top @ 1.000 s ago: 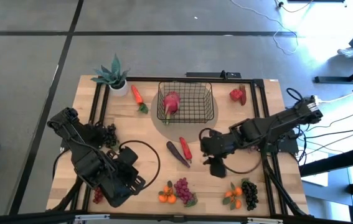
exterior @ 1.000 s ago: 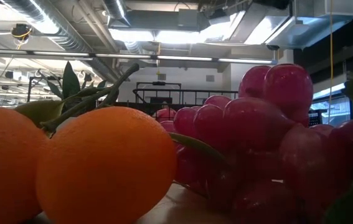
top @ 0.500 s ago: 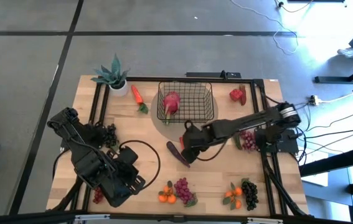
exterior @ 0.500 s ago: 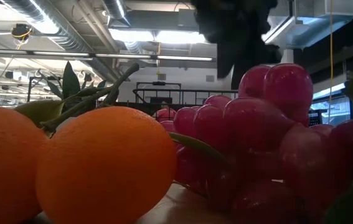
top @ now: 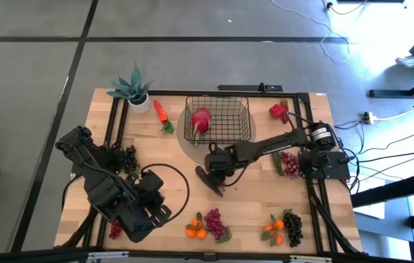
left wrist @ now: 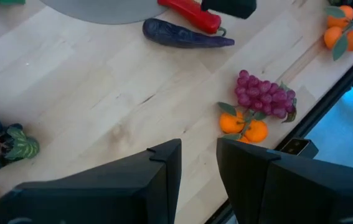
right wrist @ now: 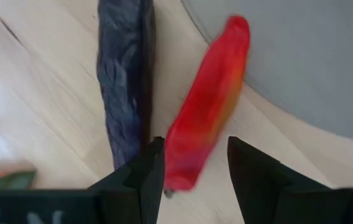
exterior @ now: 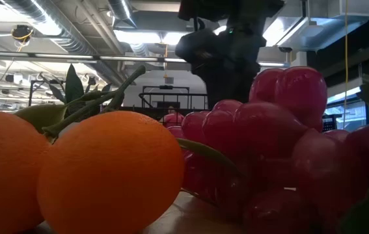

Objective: Build produce basket
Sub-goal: Put the red chili pepper into the black wire basket, then put the purple eggplant into the black wire basket

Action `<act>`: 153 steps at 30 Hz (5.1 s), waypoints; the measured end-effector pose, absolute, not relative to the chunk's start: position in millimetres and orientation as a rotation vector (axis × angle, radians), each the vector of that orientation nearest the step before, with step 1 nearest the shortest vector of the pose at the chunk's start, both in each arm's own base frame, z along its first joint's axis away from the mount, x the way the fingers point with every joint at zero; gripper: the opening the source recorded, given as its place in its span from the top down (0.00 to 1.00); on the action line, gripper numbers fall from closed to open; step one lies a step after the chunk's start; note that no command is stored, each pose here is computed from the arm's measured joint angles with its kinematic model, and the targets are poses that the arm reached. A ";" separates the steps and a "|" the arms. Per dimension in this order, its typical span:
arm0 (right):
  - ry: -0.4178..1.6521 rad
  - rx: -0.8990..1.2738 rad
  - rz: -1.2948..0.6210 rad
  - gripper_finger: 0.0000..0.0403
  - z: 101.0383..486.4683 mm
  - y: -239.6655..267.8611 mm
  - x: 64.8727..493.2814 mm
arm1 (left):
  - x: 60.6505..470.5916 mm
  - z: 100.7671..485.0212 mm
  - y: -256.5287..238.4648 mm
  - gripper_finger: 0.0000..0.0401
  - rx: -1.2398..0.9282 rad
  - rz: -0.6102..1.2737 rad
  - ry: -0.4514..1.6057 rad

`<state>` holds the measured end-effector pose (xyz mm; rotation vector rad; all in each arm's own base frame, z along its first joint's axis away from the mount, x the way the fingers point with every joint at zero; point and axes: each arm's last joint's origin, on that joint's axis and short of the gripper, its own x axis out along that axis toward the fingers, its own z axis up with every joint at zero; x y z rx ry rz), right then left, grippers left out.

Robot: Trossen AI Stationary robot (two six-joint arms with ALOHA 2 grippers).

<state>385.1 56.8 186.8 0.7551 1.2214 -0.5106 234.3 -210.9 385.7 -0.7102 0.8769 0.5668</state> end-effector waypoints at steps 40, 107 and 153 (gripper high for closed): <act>1.206 0.610 -0.541 0.60 162.8 48.1 395.3 | 233.8 385.8 -210.7 0.78 -0.640 0.532 0.896; 1.240 0.154 -0.678 0.82 343.3 -45.4 392.6 | 246.1 401.0 -174.3 0.78 -0.370 0.572 0.725; 1.292 0.050 -0.329 0.62 208.9 -190.0 377.8 | 263.3 427.8 -24.7 0.78 -0.440 0.979 0.652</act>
